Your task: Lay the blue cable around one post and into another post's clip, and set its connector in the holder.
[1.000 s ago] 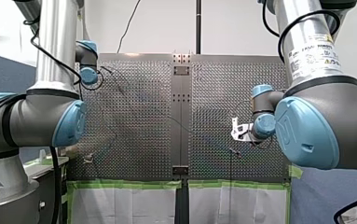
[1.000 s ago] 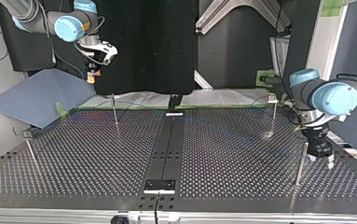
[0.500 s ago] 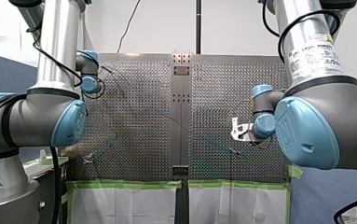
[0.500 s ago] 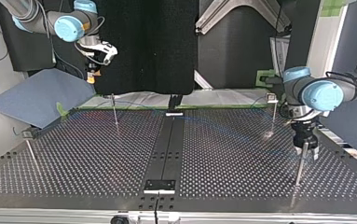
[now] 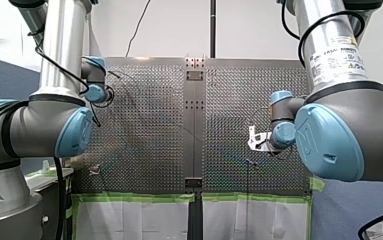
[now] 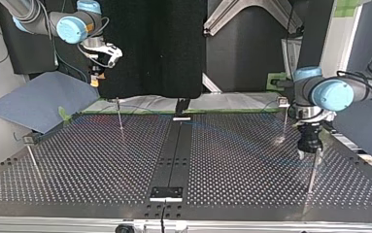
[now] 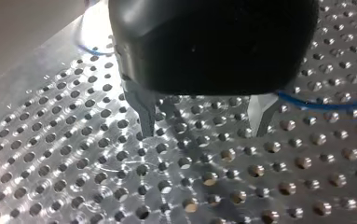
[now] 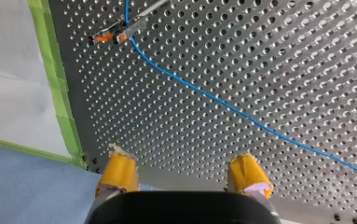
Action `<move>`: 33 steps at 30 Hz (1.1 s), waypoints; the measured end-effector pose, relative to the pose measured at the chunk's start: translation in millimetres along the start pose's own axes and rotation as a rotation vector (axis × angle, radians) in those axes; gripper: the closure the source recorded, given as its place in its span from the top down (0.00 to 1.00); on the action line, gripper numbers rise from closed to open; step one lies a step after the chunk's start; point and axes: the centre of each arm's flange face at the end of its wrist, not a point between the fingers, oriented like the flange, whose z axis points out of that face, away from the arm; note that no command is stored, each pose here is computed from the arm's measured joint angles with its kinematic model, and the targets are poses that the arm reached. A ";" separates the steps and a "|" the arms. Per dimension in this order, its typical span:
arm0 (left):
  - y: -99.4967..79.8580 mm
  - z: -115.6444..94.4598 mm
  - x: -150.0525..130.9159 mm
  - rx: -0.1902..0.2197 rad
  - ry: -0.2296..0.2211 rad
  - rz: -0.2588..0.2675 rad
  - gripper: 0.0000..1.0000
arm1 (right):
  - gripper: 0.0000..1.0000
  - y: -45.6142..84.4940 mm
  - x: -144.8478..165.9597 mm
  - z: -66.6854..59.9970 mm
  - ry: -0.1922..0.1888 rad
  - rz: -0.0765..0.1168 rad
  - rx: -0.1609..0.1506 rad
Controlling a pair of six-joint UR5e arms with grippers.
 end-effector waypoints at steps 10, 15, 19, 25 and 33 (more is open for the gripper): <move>13.3 -16.0 14.3 0.004 -0.012 -0.083 1.00 | 0.98 -13.6 9.3 -7.8 0.032 -0.077 0.022; 12.8 -25.1 12.8 0.010 -0.024 -0.129 1.00 | 0.98 -23.3 15.3 -21.9 0.068 -0.109 0.053; 12.0 -32.6 14.7 0.023 -0.033 -0.164 1.00 | 0.98 -32.3 22.1 -32.7 0.108 -0.114 0.092; 22.0 -46.0 24.6 0.000 -0.040 -0.218 1.00 | 0.98 -45.1 35.7 -40.6 0.172 -0.115 0.134; 30.6 -63.5 39.8 -0.010 -0.051 -0.291 1.00 | 0.98 -53.2 36.9 -44.1 0.182 -0.106 0.151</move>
